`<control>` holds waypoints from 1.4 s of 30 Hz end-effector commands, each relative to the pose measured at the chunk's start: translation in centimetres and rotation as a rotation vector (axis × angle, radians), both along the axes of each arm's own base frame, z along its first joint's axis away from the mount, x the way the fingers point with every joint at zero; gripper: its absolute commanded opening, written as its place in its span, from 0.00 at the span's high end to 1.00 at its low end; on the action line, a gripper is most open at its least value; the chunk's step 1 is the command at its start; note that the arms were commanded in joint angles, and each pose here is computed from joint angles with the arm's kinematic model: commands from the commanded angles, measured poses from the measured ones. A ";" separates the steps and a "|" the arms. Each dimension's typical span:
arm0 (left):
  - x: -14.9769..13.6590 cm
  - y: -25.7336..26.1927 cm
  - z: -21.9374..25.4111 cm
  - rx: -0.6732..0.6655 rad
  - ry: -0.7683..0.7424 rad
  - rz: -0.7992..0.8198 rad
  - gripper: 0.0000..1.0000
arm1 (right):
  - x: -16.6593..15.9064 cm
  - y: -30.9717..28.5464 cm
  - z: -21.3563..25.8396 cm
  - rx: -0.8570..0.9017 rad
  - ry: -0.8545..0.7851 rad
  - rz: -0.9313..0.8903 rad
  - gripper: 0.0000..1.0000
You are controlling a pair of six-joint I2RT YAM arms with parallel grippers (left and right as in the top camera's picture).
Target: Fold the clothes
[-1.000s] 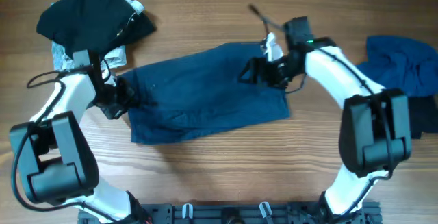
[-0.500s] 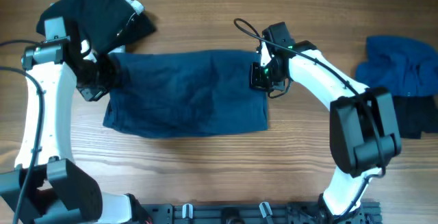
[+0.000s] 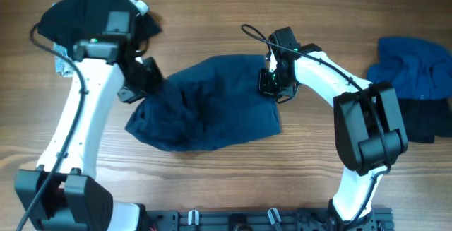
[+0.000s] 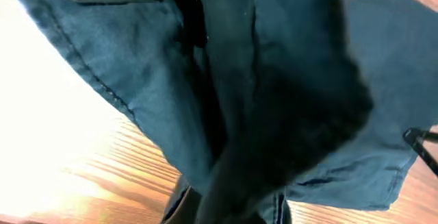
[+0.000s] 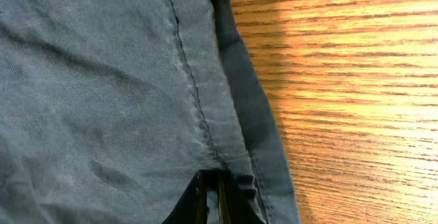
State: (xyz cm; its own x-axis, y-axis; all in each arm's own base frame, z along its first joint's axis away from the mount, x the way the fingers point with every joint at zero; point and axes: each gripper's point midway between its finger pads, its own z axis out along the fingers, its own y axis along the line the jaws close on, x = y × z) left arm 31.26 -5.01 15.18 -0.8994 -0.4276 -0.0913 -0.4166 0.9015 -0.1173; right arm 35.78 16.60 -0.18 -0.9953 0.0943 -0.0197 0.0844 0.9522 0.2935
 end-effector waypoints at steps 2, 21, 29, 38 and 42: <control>0.4 -1.9 0.8 -0.004 -0.036 -0.009 0.96 | -0.2 0.4 -0.4 -0.001 0.018 0.017 0.96; 2.7 -18.0 0.2 -0.229 -0.205 -0.169 0.96 | 1.7 -5.3 0.8 -0.002 0.054 -0.137 0.91; 3.2 -18.1 0.6 -0.207 -0.249 -0.155 0.96 | 1.1 -6.1 0.5 -0.027 0.087 -0.164 0.91; 3.5 -0.7 4.3 0.082 -0.137 0.097 0.96 | 1.2 -6.1 0.5 -0.025 0.082 -0.165 0.92; 2.0 6.0 5.9 0.226 -0.085 0.222 0.96 | 1.3 -6.1 0.5 -0.024 0.079 -0.169 0.92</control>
